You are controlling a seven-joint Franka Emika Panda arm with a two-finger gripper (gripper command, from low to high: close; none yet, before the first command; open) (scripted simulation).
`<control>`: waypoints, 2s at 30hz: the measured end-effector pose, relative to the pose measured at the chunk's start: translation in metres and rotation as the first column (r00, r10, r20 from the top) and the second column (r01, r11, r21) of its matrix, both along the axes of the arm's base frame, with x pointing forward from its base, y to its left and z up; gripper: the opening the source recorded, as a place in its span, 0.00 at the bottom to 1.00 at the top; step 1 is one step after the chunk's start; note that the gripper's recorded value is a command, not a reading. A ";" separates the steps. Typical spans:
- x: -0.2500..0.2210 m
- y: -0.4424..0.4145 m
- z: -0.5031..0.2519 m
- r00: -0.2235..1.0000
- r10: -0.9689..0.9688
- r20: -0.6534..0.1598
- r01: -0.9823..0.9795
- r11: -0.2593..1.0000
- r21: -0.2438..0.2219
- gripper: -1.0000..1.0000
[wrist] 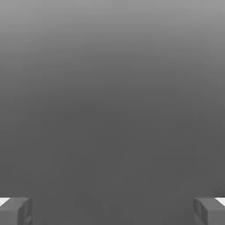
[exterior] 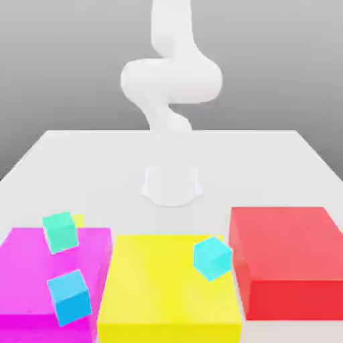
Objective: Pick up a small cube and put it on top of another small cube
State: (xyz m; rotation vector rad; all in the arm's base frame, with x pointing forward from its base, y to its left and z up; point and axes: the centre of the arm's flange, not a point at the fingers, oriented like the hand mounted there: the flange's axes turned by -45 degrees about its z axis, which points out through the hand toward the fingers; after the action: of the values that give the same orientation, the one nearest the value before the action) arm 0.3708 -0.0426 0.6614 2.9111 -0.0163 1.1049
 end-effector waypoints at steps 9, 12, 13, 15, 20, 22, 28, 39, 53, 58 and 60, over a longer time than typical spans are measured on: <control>0.008 -0.143 -0.224 0.945 0.013 -0.328 -0.042 0.996 -0.082 0.50; -0.022 -0.174 -0.300 0.898 0.040 -0.438 -0.082 0.994 -0.078 0.50; -0.036 -0.182 -0.326 0.879 0.052 -0.474 -0.097 0.993 -0.072 0.50; -0.071 -0.195 -0.376 0.834 0.082 -0.546 -0.131 0.990 -0.051 0.50; -0.150 -0.199 -0.456 0.740 0.158 -0.654 -0.191 0.981 0.021 0.50; -0.154 -0.201 -0.463 0.735 0.165 -0.658 -0.196 0.980 0.027 0.50; -0.150 -0.207 -0.475 0.737 0.173 -0.653 -0.207 0.978 0.025 0.50; -0.152 -0.209 -0.505 0.739 0.166 -0.653 -0.202 0.979 0.020 0.50; -0.158 -0.198 -0.529 0.731 0.167 -0.662 -0.196 0.980 0.030 0.00; -0.154 -0.206 -0.514 0.737 0.167 -0.655 -0.201 0.979 0.024 0.00; -0.152 -0.208 -0.507 0.739 0.167 -0.653 -0.202 0.979 0.022 0.00</control>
State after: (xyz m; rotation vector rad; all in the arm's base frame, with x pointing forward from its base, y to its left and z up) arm 0.2185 -0.2509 0.1547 3.1193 0.3175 0.0224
